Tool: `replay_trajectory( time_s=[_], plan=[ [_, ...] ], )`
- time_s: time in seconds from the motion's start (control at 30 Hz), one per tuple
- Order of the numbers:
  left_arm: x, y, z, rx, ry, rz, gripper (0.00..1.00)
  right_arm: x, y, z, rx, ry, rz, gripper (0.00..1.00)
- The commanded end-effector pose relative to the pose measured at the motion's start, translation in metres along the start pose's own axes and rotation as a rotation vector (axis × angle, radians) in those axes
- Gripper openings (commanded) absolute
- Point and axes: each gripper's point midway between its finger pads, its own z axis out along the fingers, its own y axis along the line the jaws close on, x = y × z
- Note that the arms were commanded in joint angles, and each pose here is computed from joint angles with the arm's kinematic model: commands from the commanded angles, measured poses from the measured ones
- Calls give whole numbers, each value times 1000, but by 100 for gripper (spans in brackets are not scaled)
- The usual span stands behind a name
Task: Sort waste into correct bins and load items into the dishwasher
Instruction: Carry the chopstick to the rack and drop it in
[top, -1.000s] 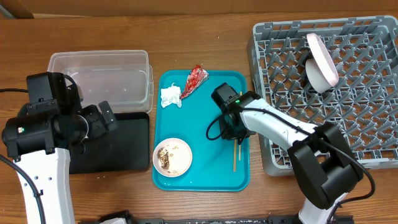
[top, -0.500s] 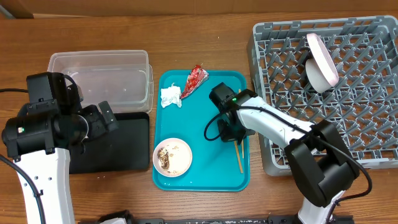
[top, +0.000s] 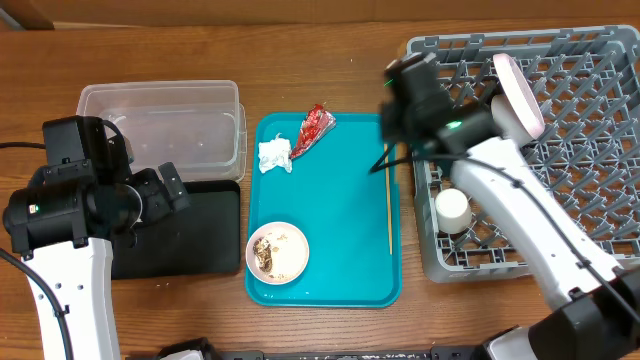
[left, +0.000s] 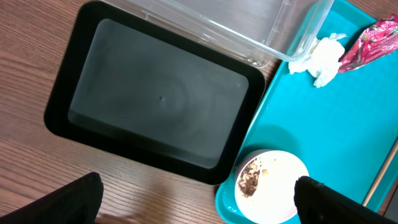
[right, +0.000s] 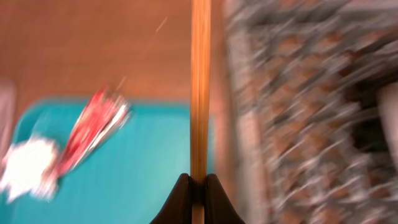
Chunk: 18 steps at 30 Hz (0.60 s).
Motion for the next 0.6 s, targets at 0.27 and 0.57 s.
replay_trajectory(
  time_s=[0.27, 0.57],
  plan=[
    [-4, 2, -3, -8, -15, -17, 100, 1, -68, 56, 87, 91, -19, 4],
    [-4, 2, -3, -8, -15, -17, 100, 16, -44, 47, 41, 135, -93, 49]
  ],
)
